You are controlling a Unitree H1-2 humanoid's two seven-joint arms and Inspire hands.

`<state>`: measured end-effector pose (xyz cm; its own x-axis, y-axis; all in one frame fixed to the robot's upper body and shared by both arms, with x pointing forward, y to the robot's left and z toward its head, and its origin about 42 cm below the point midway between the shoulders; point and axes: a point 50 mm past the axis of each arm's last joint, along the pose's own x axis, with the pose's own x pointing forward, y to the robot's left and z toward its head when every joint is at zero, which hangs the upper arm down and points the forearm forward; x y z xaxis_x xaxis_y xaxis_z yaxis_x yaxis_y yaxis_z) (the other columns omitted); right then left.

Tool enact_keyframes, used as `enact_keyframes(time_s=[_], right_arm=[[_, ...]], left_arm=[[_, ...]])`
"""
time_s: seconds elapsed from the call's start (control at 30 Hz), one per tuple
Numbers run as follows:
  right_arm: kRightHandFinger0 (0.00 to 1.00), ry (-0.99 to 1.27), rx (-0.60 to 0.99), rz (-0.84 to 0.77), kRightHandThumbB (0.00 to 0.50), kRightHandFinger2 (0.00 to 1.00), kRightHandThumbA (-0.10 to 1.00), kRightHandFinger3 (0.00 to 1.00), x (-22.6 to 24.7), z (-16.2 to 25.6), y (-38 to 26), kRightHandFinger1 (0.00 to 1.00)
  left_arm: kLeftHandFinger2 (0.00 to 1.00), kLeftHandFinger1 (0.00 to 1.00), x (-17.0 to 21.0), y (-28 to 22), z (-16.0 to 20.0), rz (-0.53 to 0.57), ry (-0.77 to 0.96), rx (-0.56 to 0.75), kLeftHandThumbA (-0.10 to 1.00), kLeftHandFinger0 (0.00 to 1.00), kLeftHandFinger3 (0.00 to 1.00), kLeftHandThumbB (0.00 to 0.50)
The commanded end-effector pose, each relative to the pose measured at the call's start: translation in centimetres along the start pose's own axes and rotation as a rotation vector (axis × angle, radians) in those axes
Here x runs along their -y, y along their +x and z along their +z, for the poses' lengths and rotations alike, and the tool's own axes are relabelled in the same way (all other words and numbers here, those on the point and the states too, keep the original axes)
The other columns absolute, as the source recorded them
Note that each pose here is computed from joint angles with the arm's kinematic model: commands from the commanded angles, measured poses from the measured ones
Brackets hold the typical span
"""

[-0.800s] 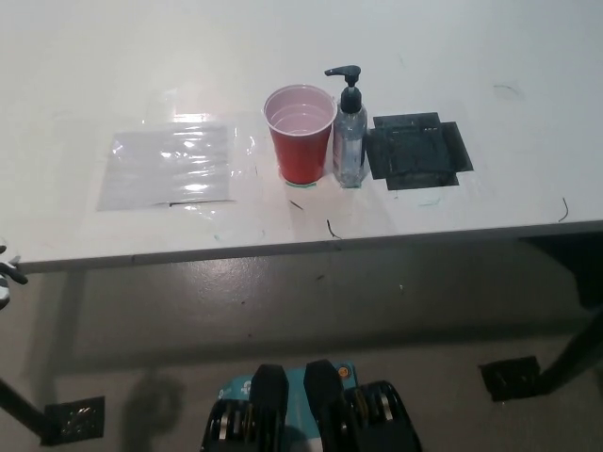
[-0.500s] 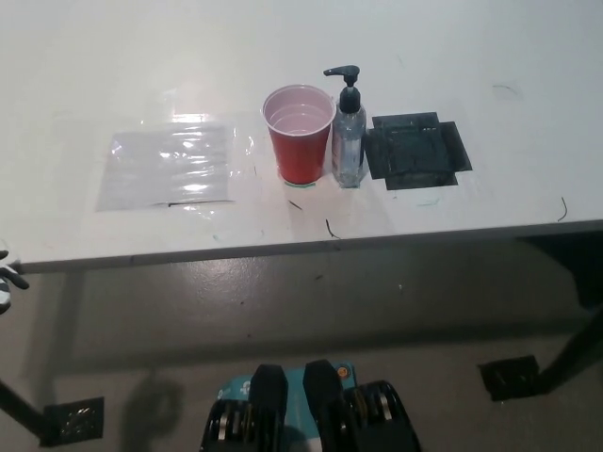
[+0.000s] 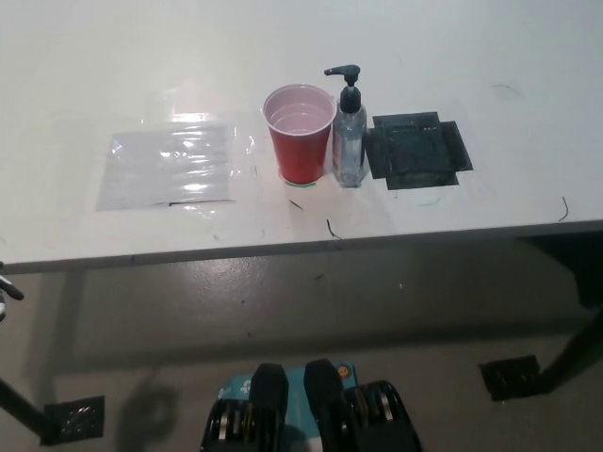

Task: The robot uses its right hand to press the hand soap kept in the middle of the table to get liquid hand soap out

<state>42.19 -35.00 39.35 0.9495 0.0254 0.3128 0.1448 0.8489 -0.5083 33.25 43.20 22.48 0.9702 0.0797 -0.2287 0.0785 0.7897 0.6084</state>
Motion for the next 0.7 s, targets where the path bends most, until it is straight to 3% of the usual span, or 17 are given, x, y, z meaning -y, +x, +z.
enact_keyframes(time_s=[0.0,0.1,0.27,0.33,0.37,0.4,0.57,0.67], right_arm=[[1.0,-0.119,0.144,0.074,0.077,1.0,0.39,1.0,0.3,6.8,3.3,1.0],[1.0,-0.118,0.173,0.1,0.072,1.0,0.4,1.0,-0.3,7.8,4.3,1.0],[1.0,-0.174,0.253,0.136,0.143,1.0,0.7,1.0,-2.3,10.3,7.8,1.0],[1.0,-0.165,0.265,0.147,0.238,1.0,0.84,1.0,-3.5,11.4,8.6,1.0],[1.0,-0.166,0.267,0.153,0.241,1.0,0.86,1.0,-3.7,11.7,8.8,1.0],[1.0,-0.218,0.273,0.161,0.258,1.0,0.98,1.0,-4.1,12.3,9.0,1.0],[1.0,-0.342,0.354,0.195,0.309,1.0,1.0,1.0,-6.5,14.9,10.1,1.0],[1.0,-0.367,0.368,0.222,0.296,1.0,1.0,1.0,-8.0,15.2,10.4,1.0]], left_arm=[[1.0,1.0,-1.4,-0.4,1.1,0.023,0.032,0.015,-0.04,1.0,0.96,0.0],[1.0,1.0,-1.3,-0.5,1.1,0.022,0.045,0.013,-0.02,1.0,0.97,0.0],[1.0,1.0,-1.3,-0.5,1.1,0.019,0.039,0.014,-0.05,1.0,0.97,0.0],[1.0,1.0,-1.4,-0.5,1.1,0.02,0.052,0.011,-0.04,1.0,0.96,0.0],[1.0,1.0,-1.4,-0.4,1.1,0.02,0.053,0.008,-0.04,1.0,0.96,0.0],[1.0,1.0,-1.4,-0.4,1.1,0.018,0.048,0.009,-0.04,1.0,0.97,0.0],[1.0,1.0,-1.4,-0.4,1.1,0.016,0.037,0.013,-0.04,1.0,0.98,0.0],[1.0,1.0,-1.4,-0.4,1.1,0.017,0.038,0.011,-0.05,1.0,0.96,0.0]])
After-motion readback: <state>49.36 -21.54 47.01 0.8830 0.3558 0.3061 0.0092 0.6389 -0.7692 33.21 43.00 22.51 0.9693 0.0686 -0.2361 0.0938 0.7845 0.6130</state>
